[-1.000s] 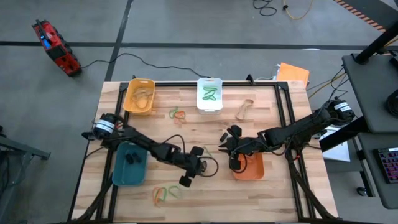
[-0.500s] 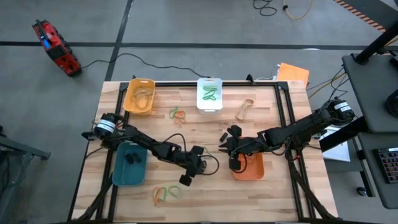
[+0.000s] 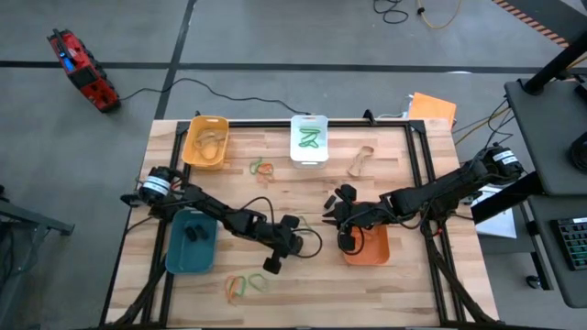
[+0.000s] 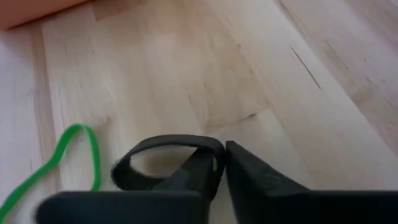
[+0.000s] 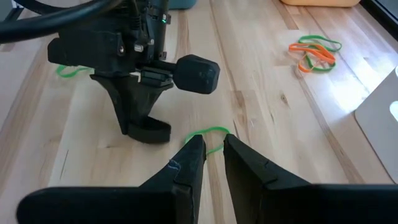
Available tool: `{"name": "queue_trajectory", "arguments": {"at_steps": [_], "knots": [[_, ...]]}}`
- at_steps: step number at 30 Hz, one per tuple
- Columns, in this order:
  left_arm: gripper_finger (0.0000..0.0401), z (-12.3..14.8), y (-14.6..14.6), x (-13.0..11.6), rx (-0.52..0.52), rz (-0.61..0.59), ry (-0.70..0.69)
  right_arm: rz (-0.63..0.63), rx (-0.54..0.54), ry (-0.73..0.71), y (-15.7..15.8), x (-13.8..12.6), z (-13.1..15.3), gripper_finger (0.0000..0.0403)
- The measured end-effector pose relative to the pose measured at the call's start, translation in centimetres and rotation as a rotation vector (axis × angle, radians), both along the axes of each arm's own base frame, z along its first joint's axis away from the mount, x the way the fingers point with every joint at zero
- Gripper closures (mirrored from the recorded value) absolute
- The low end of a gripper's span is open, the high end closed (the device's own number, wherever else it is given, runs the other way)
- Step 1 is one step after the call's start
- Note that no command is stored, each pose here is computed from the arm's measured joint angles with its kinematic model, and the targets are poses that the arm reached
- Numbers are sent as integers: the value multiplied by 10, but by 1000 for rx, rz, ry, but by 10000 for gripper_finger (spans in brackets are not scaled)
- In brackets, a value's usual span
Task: Sort rubber bands into baskets
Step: Put the black rubber band into the blue bin
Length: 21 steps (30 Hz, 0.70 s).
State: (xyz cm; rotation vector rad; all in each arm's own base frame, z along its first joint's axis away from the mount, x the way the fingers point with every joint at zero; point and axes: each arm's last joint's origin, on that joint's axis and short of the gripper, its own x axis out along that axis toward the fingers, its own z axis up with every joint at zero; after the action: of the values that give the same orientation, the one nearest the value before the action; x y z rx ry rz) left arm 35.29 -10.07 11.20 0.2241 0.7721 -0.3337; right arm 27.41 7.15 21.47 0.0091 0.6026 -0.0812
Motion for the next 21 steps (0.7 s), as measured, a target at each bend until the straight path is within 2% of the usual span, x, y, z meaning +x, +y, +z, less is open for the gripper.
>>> {"name": "queue_trajectory", "arguments": {"at_steps": [2, 7, 13, 19, 21], "knots": [[396, 0, 0, 0, -2, -2, 1, 0, 0, 0, 0, 0, 0, 346], [400, 3, -1, -1, -1, -7, 0, 0, 0, 0, 0, 0, 0, 346], [401, 23, -5, -9, 13, -31, -5, 0, 0, 0, 0, 0, 0, 346], [401, 57, -13, -37, 3, -40, 82, -7, -5, -1, 0, 0, 0, 346], [401, 69, -15, -53, -13, -14, 156, -7, -5, -1, 0, 0, 0, 346]]}}
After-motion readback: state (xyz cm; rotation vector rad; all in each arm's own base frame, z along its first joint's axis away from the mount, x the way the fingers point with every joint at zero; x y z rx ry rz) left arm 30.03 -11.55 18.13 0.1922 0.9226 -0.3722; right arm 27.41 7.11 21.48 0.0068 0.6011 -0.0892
